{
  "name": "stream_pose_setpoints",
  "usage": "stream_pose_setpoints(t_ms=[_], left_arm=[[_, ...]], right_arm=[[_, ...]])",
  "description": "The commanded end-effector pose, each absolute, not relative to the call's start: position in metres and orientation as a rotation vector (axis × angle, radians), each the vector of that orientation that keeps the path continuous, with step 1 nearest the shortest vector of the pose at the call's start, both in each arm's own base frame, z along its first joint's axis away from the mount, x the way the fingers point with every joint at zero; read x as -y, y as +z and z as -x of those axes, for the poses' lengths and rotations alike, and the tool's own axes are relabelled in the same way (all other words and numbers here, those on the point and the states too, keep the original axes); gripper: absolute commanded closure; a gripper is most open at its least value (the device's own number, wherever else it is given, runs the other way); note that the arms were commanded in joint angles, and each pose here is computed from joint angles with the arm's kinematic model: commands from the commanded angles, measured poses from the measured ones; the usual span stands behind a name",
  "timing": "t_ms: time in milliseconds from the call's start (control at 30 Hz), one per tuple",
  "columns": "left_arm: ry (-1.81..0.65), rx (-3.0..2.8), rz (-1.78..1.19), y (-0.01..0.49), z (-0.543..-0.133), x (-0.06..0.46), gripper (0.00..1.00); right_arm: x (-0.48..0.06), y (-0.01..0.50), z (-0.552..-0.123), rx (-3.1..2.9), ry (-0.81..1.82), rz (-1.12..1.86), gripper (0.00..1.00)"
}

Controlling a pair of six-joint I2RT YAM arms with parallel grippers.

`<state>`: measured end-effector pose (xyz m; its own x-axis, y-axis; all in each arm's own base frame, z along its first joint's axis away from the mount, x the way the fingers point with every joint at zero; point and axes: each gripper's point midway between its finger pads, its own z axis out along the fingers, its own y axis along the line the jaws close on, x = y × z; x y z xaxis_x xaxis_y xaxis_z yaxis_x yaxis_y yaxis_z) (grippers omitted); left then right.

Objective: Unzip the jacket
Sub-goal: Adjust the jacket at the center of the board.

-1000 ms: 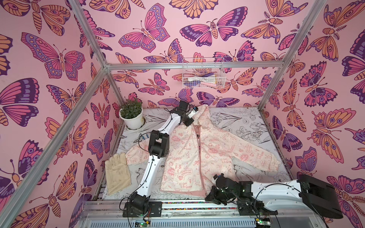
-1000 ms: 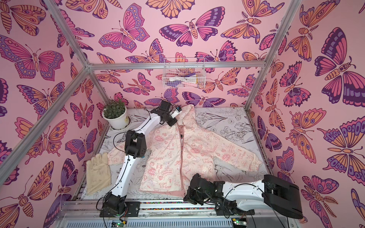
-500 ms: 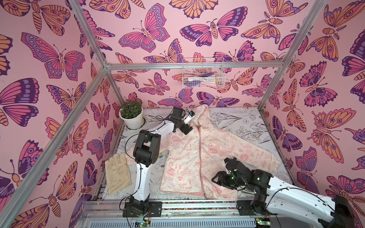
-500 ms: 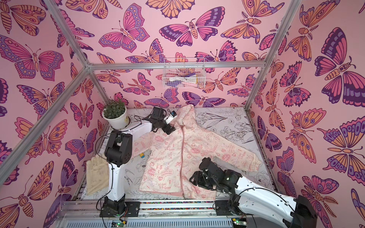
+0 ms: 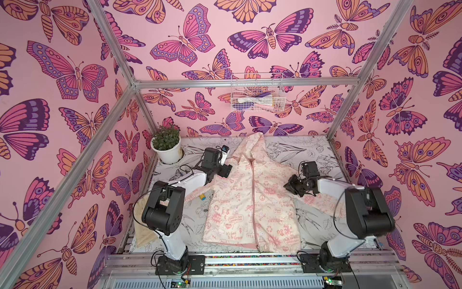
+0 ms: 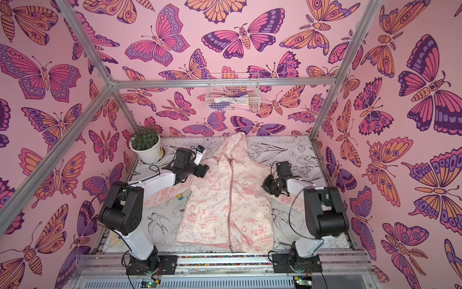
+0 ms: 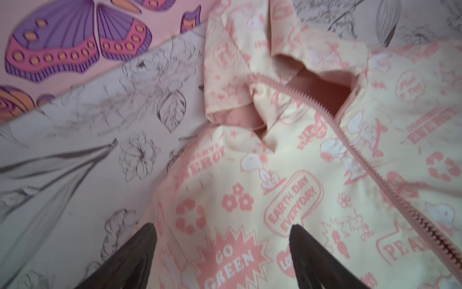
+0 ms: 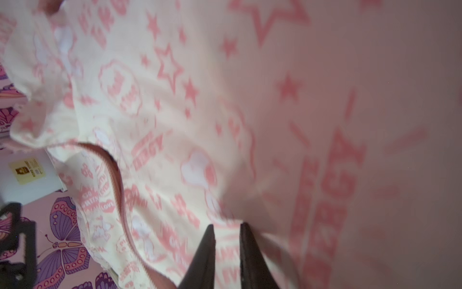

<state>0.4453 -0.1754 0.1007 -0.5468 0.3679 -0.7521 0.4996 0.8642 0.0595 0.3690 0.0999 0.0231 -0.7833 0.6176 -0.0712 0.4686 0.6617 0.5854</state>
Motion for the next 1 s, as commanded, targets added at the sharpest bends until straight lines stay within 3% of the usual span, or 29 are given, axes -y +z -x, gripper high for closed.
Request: stream_pose_setpoints(t_ms=[0,400,600,800,967], left_arm=[[-0.202,-2.197,-0.506,0.116,-0.436,0.162,0.13],[-0.115,-2.092,-0.208,0.154,-0.412,0.099,0.03],[0.013,-1.868,0.003,0.197,-0.405,0.060,0.00],[0.077,-1.723,0.058,0.234,-0.383,0.033,0.00],[0.180,-1.672,0.156,0.226,-0.368,0.003,0.01]], right_arm=[[-0.085,0.005,-0.389,-2.581,0.847,-0.911,0.83],[0.001,0.023,-0.425,-2.469,0.657,-0.954,0.88],[-0.013,0.086,-0.433,-2.428,0.613,-0.547,0.58],[0.018,0.142,-0.400,-2.195,0.064,-0.283,0.47],[0.038,0.145,-0.362,-1.915,-0.124,-0.243,0.44]])
